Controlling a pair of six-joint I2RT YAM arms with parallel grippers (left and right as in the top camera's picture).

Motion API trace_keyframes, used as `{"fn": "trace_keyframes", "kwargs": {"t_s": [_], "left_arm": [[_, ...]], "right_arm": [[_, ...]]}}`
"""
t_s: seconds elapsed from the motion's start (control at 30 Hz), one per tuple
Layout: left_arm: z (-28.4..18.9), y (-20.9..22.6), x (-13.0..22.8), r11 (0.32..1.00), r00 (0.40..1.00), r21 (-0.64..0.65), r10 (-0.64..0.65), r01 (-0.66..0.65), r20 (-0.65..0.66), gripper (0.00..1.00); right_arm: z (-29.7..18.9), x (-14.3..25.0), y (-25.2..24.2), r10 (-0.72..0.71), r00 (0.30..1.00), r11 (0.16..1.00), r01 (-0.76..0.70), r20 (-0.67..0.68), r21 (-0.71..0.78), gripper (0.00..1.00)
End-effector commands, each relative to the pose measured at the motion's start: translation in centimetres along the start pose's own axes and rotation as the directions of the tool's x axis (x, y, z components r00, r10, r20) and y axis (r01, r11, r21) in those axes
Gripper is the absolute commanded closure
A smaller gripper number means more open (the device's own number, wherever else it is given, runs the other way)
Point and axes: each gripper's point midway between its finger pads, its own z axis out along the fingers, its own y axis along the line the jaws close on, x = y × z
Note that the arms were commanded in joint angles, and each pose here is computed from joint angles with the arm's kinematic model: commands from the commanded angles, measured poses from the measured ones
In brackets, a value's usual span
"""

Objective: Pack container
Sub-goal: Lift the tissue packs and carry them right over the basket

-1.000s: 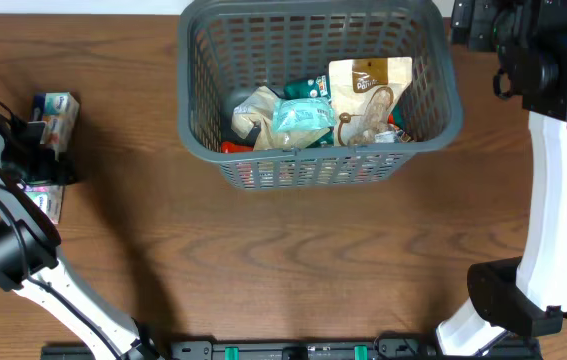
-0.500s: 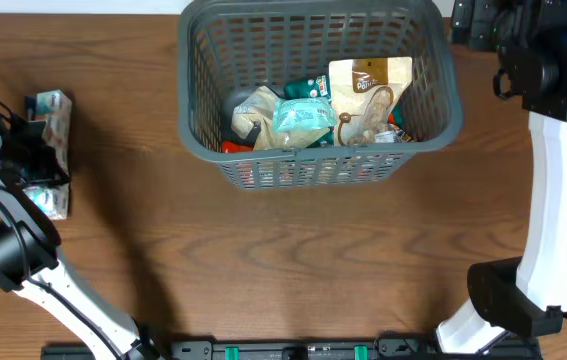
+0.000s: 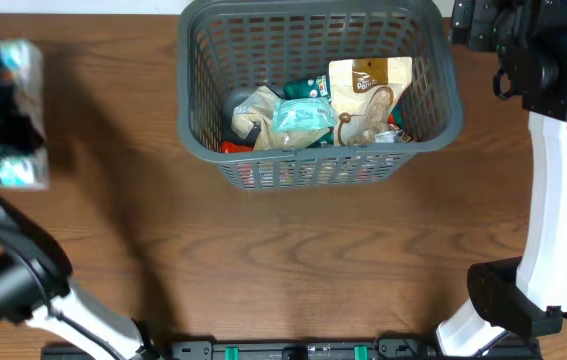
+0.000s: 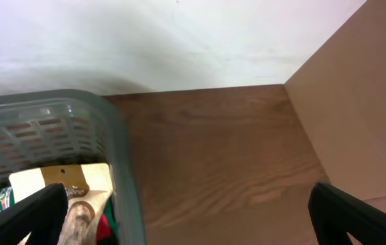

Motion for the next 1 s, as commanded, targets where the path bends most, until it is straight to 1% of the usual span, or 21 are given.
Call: {"fn": "trace_keyframes", "kwargs": {"t_s": [0.0, 0.13, 0.27, 0.43, 0.5, 0.63, 0.8, 0.97], "left_arm": [[-7.9, -2.1, -4.7, 1.0, 0.973, 0.007, 0.026, -0.028, 0.23, 0.94], [-14.4, -5.3, -7.6, 0.994, 0.913, 0.007, 0.098, -0.11, 0.396, 0.94], [-20.7, -9.7, -10.0, 0.975, 0.819, 0.003, 0.184, -0.22, 0.544, 0.94], [-26.2, -15.2, -11.9, 0.94, 0.707, -0.014, 0.267, -0.342, 0.655, 0.94], [-27.1, -17.0, -12.5, 0.925, 0.677, -0.014, 0.288, -0.38, 0.677, 0.94], [-27.7, -19.6, -13.6, 0.905, 0.64, -0.004, 0.304, -0.425, 0.705, 0.94], [-26.5, -21.8, -15.2, 0.895, 0.646, 0.049, 0.282, -0.444, 0.709, 0.94], [-24.8, -25.2, -16.0, 0.852, 0.634, 0.101, 0.298, -0.514, 0.713, 0.94]], "right_arm": [[-0.9, -0.4, -1.0, 0.009, 1.0, 1.0, -0.009, 0.023, 0.019, 0.01], [-0.9, -0.4, -1.0, 0.009, 1.0, 1.0, -0.009, 0.023, 0.019, 0.01], [-0.9, -0.4, -1.0, 0.009, 1.0, 1.0, -0.009, 0.023, 0.019, 0.01], [-0.9, -0.4, -1.0, 0.009, 1.0, 1.0, -0.01, 0.023, 0.019, 0.01], [-0.9, -0.4, -1.0, 0.009, 1.0, 1.0, -0.01, 0.023, 0.019, 0.01], [-0.9, -0.4, -1.0, 0.009, 1.0, 1.0, -0.01, 0.023, 0.019, 0.01], [-0.9, -0.4, -1.0, 0.009, 1.0, 1.0, -0.009, 0.023, 0.019, 0.01], [-0.9, -0.4, -1.0, 0.009, 1.0, 1.0, -0.009, 0.023, 0.019, 0.01]]}}
